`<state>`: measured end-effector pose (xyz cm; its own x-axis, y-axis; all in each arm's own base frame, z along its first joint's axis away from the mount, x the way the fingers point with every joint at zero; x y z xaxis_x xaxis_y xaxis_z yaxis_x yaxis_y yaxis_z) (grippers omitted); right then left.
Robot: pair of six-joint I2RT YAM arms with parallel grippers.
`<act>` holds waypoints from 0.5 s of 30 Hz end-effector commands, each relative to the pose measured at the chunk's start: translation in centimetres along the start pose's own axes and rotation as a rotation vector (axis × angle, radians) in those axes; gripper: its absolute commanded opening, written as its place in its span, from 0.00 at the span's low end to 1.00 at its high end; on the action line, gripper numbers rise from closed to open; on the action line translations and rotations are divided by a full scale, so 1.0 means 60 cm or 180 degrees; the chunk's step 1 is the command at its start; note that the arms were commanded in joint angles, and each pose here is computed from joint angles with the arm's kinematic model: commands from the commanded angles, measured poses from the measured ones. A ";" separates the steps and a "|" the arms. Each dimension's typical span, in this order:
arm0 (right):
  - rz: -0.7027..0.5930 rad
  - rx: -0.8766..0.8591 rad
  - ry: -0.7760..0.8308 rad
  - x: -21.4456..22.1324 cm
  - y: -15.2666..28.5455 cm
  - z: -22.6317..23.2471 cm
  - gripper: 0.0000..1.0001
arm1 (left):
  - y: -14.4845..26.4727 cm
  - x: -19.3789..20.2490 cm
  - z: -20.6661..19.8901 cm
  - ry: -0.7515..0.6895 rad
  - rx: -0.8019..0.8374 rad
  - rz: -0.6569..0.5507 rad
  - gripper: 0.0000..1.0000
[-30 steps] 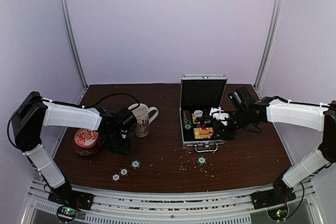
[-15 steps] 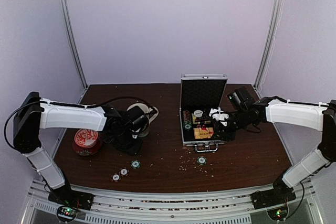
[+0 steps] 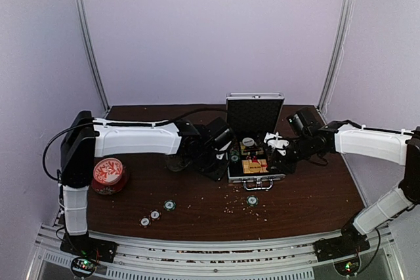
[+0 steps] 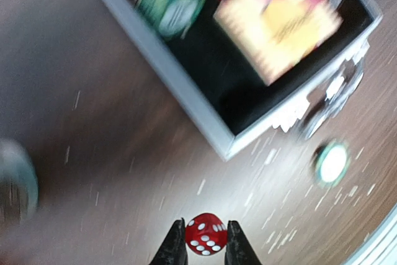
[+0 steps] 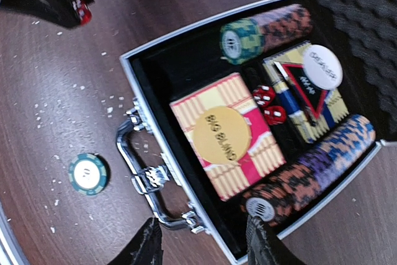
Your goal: Pack up texas hold em set
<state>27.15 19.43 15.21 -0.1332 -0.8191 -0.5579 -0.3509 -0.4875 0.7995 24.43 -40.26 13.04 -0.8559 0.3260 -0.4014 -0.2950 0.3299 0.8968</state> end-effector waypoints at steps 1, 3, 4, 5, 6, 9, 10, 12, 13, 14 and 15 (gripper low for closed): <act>-0.0071 0.0413 -0.0224 0.007 0.029 -0.039 0.48 | -0.002 -0.085 -0.066 -0.0265 0.0433 -0.0460 0.18; -0.0061 0.0526 -0.0325 0.015 0.035 -0.053 0.48 | 0.000 -0.121 -0.097 -0.0336 0.0639 -0.0675 0.18; -0.0045 0.0573 -0.0374 0.020 0.038 -0.060 0.48 | -0.005 -0.134 -0.108 -0.0352 0.0704 -0.0763 0.19; -0.0032 0.0622 -0.0427 0.025 0.041 -0.068 0.48 | -0.007 -0.149 -0.119 -0.0371 0.0774 -0.0853 0.19; -0.0026 0.0657 -0.0466 0.029 0.044 -0.073 0.48 | -0.012 -0.162 -0.129 -0.0395 0.0833 -0.0932 0.19; -0.0047 0.0782 -0.0544 0.035 0.058 -0.088 0.48 | -0.033 -0.189 -0.153 -0.0427 0.0932 -0.1079 0.19; -0.0065 0.0820 -0.0558 0.036 0.061 -0.090 0.48 | -0.040 -0.196 -0.158 -0.0429 0.0960 -0.1114 0.19; -0.0092 0.0889 -0.0571 0.038 0.068 -0.094 0.48 | -0.061 -0.203 -0.164 -0.0417 0.0995 -0.1163 0.19; -0.0093 0.0914 -0.0578 0.039 0.070 -0.095 0.48 | -0.066 -0.208 -0.167 -0.0402 0.1015 -0.1205 0.20; -0.0091 0.0926 -0.0577 0.040 0.071 -0.096 0.48 | -0.072 -0.213 -0.167 -0.0387 0.1030 -0.1243 0.19; -0.0084 0.0932 -0.0578 0.041 0.071 -0.097 0.48 | -0.079 -0.216 -0.166 -0.0365 0.1029 -0.1278 0.19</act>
<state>30.42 14.26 17.72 -0.2720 -0.7444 -0.6098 -0.5528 -0.3978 0.7322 31.17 -53.45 15.89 -0.6827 0.2558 -0.6844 -0.4010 0.6519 0.6436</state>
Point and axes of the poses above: each gripper's point midway between its finger pads, its own y axis back along the fingers, its own z axis along the line the jaws close on, x = y × z, the point moved 5 cm from there along y, back along the fingers, and after that the axes turned 11 degrees about y, right-handed, at the moved point
